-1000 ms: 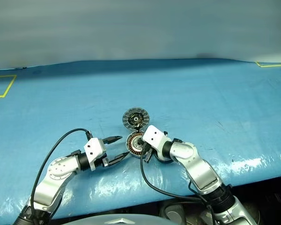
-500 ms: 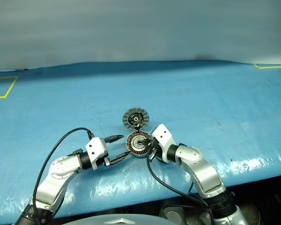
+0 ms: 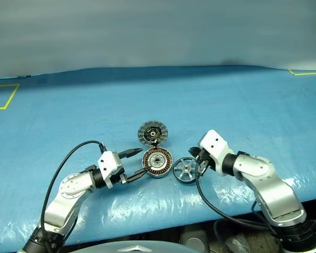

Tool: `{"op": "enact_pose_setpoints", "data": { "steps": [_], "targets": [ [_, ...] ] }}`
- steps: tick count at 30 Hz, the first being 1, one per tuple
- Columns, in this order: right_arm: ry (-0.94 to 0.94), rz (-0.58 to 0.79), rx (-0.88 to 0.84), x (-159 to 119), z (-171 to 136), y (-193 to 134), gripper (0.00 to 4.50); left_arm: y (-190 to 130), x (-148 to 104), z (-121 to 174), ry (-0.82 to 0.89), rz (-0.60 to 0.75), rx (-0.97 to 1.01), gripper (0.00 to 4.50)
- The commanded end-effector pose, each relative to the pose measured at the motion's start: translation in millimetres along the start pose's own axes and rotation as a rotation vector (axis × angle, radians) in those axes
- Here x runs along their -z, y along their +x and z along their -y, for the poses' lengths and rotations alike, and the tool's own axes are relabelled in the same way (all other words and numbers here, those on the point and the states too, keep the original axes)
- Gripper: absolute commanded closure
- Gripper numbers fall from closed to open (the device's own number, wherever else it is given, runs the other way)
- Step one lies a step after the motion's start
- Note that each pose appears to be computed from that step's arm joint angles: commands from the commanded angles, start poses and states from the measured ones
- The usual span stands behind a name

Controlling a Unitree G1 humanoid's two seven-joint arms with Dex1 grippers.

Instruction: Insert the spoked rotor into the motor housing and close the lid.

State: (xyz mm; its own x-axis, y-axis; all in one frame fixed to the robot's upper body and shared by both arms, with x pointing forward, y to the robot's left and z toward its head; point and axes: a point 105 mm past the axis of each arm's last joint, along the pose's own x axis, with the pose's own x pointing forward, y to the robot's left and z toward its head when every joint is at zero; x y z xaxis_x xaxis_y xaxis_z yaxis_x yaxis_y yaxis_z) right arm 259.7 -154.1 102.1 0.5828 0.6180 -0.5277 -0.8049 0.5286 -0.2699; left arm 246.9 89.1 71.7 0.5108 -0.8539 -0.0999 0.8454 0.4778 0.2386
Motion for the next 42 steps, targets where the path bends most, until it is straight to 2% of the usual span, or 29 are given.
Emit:
{"op": "enact_pose_setpoints", "data": {
  "steps": [1,6,11,18,27,32,36,40,42],
  "targets": [
    [-0.091,0.003,-0.064,-10,-6,-1,2.92,2,-5,6,0.026,0.018,0.048,1.16],
    [-0.2,-0.008,-0.175,-21,-21,4,1.27,5,-10,10,0.03,0.038,0.055,1.16],
    [-0.259,-0.011,-0.225,-27,-26,8,1.27,5,-5,12,0.035,0.017,0.049,1.16],
    [-0.245,-0.108,-0.291,-11,-23,5,1.27,3,2,17,0.033,-0.008,0.04,1.16],
    [-0.168,-0.142,-0.273,6,-22,21,1.27,5,7,14,0.049,-0.029,0.026,1.16],
    [-0.182,-0.214,-0.278,24,-21,21,1.27,6,10,16,0.075,-0.043,0.04,1.16],
    [-0.19,-0.216,-0.302,25,-27,18,2.02,6,10,16,0.07,-0.037,0.033,1.16],
    [-0.191,-0.193,-0.291,23,-28,20,2.96,6,10,15,0.072,-0.034,0.029,1.16],
    [-0.156,-0.139,-0.271,14,-26,21,3.11,6,9,11,0.074,-0.026,0.01,1.16]
  ]
}}
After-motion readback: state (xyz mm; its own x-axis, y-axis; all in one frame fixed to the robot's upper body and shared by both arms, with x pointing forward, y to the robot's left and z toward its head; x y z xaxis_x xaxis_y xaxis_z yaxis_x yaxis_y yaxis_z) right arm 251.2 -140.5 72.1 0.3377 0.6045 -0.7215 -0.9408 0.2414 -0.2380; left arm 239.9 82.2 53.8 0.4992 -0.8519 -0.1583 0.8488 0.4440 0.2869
